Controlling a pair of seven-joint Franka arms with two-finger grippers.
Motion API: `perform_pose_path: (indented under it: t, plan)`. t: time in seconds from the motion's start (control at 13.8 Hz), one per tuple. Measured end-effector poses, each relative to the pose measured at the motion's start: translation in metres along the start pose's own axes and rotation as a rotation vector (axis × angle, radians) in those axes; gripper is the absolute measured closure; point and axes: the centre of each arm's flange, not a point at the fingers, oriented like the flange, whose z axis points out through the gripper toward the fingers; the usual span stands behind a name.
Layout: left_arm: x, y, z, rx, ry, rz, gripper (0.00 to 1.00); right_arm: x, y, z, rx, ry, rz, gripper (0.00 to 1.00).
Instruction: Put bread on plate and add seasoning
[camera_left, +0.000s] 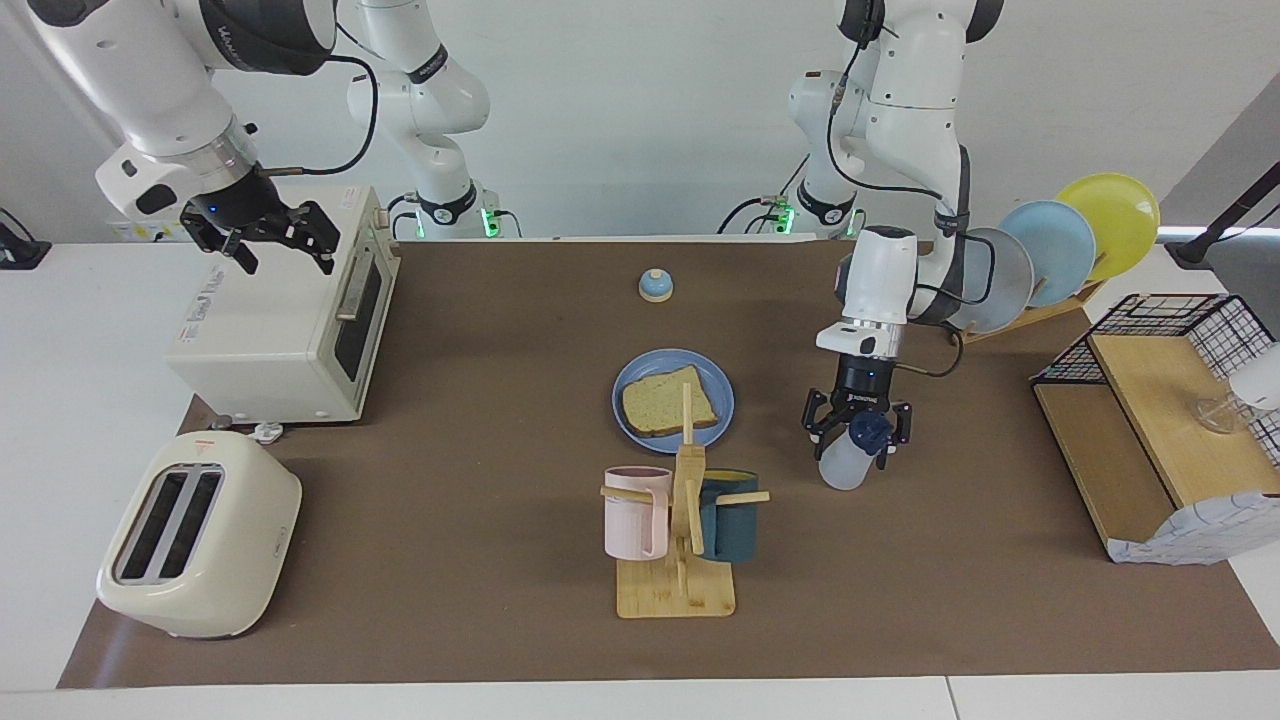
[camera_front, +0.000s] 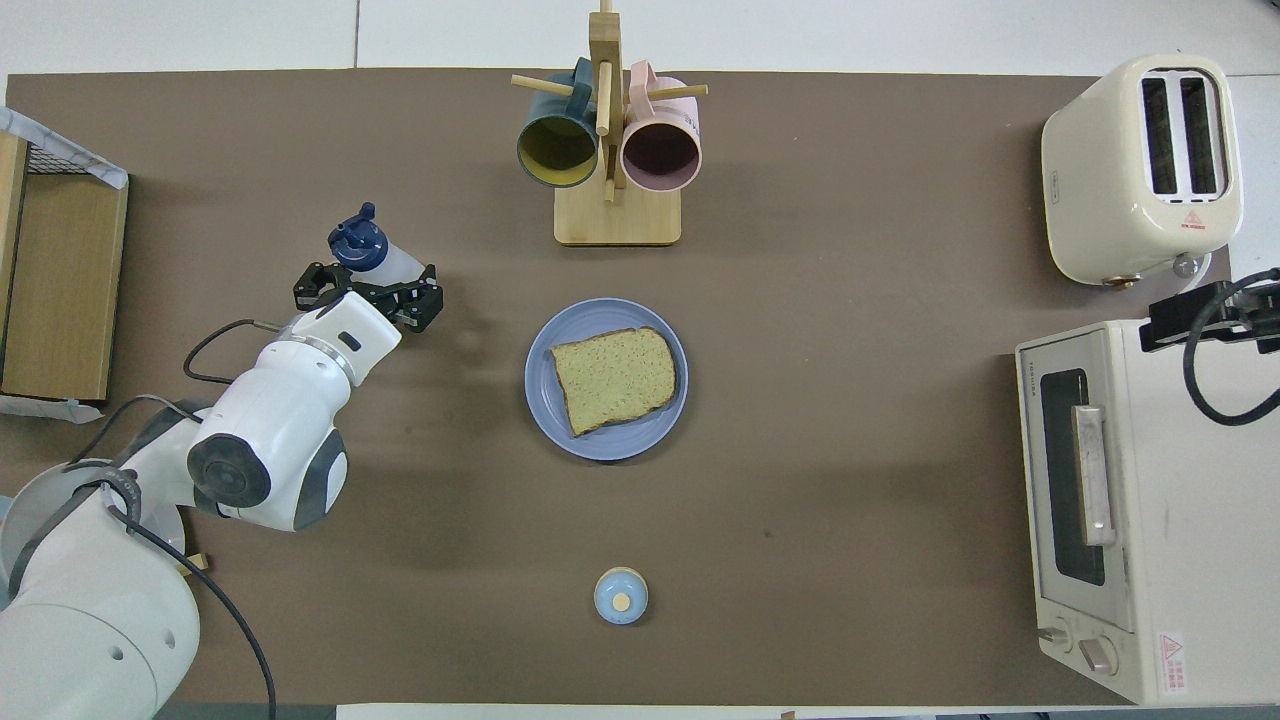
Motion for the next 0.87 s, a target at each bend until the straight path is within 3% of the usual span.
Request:
perform_pose_path:
  t: [0.65, 0.87]
  plan:
    - [-0.030, 0.003, -0.063, -0.019, -0.013, -0.018, 0.00, 0.000, 0.000, 0.000, 0.000, 0.000, 0.000, 0.00]
    - [-0.043, 0.026, -0.078, -0.058, -0.025, 0.011, 0.00, 0.000, 0.000, 0.000, 0.000, 0.000, 0.000, 0.00]
